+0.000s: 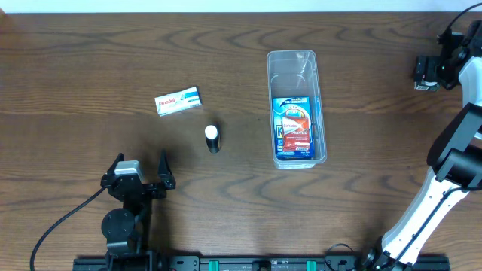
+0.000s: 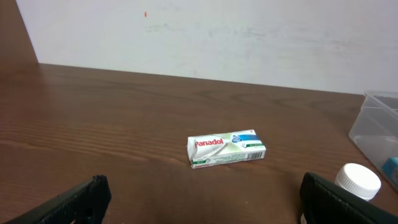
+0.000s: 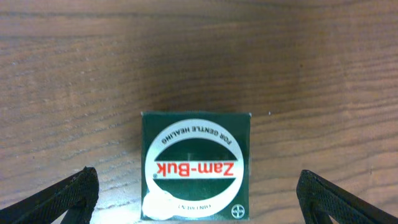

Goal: Pack container

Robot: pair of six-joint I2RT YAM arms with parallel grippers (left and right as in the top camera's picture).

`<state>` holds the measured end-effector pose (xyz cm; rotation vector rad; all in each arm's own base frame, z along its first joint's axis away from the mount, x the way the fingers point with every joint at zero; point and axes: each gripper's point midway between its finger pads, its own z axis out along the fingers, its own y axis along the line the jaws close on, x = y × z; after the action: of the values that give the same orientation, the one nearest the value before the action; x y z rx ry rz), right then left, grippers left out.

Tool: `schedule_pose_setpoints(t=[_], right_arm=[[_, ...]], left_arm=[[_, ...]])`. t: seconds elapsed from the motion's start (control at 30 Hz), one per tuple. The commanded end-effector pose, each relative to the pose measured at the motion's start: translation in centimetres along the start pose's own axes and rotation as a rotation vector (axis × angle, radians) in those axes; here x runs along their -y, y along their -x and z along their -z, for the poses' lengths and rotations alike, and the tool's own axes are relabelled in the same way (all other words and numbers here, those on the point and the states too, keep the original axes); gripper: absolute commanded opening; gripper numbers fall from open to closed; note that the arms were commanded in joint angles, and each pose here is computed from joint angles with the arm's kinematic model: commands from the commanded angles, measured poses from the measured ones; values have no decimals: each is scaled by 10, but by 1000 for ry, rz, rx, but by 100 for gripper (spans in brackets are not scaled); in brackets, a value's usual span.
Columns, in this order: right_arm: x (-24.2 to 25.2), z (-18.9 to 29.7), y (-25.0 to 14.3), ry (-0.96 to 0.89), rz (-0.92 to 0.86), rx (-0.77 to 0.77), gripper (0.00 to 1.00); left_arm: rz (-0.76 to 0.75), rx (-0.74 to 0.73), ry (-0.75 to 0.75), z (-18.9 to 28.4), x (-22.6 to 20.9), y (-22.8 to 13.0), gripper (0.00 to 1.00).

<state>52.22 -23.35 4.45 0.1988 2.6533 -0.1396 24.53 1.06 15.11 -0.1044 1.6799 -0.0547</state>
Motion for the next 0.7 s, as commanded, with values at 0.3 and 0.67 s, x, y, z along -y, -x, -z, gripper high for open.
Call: schedule_pose_setpoints(t=[0.3,0.67], right_arm=[[-3,-27,-10,29,43,-24,99],[-3,-31,-11,30,43,-25,99]], left_arm=[[-6,-52,-1,-1,-1,-16,98],[-6,-52,-1,-1,-1,-16,98]])
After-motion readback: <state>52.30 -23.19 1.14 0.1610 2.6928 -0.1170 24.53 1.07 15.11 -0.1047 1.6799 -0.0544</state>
